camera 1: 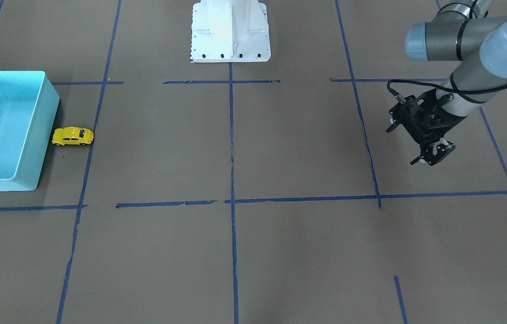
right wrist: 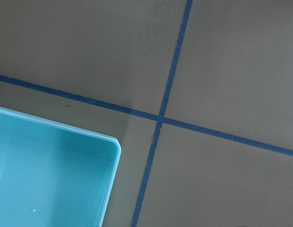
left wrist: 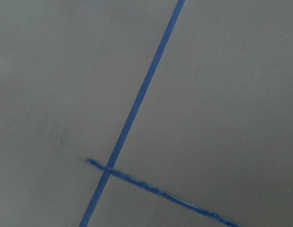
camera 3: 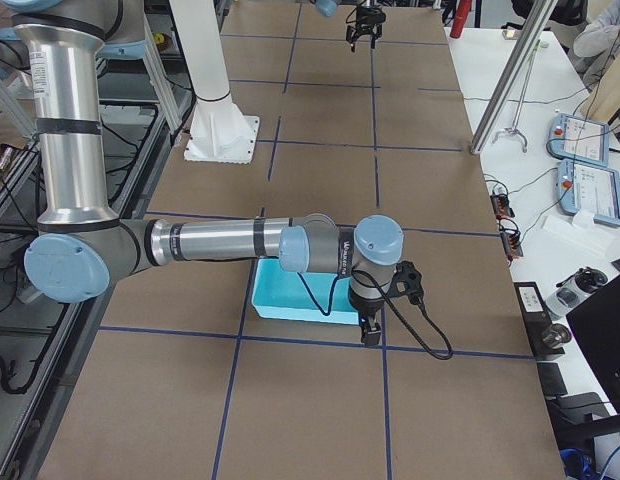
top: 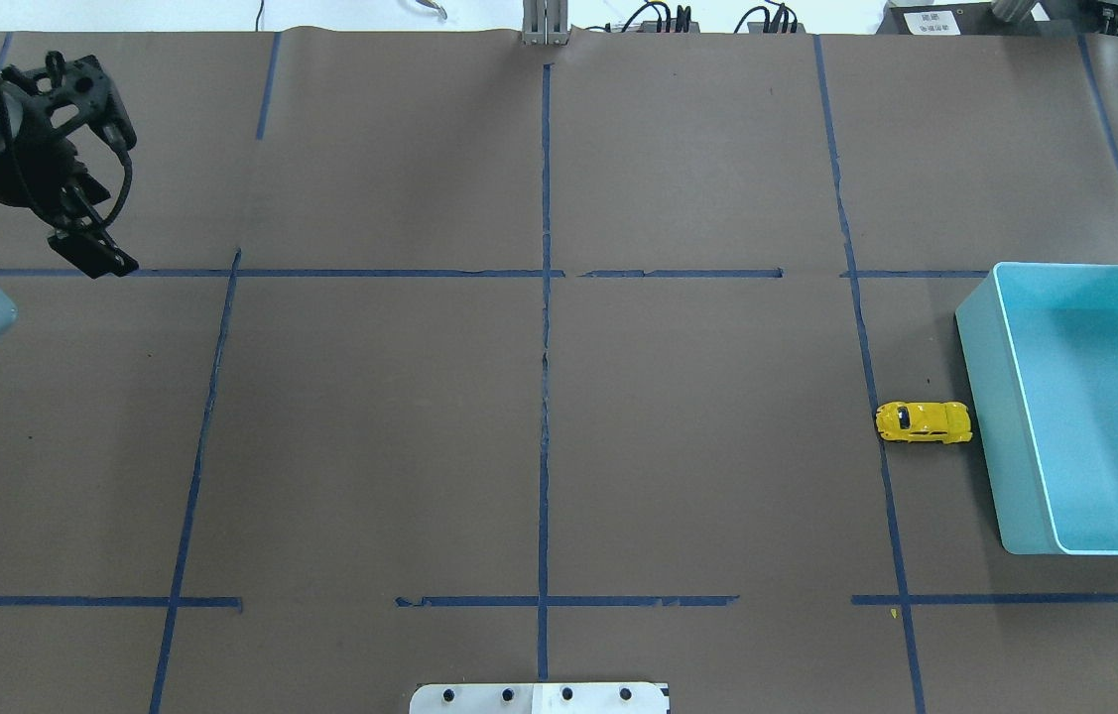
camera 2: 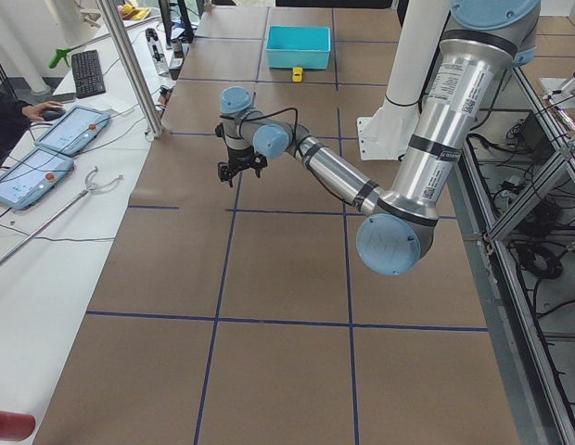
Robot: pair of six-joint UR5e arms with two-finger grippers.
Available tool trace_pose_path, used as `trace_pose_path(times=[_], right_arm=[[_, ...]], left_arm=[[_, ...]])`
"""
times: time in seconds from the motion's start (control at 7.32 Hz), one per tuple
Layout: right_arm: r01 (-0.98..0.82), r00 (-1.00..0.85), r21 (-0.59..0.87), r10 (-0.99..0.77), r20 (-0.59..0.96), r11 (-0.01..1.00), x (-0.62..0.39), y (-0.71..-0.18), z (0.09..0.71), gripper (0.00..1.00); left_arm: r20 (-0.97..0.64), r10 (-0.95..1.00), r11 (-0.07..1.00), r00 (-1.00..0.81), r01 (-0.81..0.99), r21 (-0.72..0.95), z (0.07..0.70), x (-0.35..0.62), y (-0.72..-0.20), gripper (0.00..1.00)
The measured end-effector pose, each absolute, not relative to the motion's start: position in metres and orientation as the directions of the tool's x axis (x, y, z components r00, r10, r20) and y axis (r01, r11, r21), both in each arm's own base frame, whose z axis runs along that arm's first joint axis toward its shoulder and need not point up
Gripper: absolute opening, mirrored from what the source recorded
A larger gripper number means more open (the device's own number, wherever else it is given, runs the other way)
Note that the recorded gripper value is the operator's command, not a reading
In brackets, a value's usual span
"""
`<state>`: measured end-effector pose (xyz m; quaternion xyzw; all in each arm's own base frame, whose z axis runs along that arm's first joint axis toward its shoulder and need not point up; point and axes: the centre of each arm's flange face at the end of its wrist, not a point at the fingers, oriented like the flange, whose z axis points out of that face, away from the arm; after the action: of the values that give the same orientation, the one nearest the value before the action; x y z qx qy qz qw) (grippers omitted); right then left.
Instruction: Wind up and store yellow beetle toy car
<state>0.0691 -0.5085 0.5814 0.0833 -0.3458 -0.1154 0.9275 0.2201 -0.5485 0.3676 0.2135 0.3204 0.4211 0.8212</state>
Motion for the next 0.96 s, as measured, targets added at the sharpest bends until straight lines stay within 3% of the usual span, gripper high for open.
trace_pose_path(times=[0.41,0.96], right_arm=[[0.239,0.703,0.382,-0.431,0.566,0.893,0.045,-0.504,0.518,1.0],[0.262,0.712,0.421,-0.469,0.523,0.868,0.112,-0.479,0.52,1.0]], left_arm=[[-0.448,0.548,0.825,0.706,-0.369,0.427,0.412,0.124,-0.58,1.0],[-0.588,0.19,0.978,0.786,-0.101,0.181,0.538,-0.033,-0.569,1.0]])
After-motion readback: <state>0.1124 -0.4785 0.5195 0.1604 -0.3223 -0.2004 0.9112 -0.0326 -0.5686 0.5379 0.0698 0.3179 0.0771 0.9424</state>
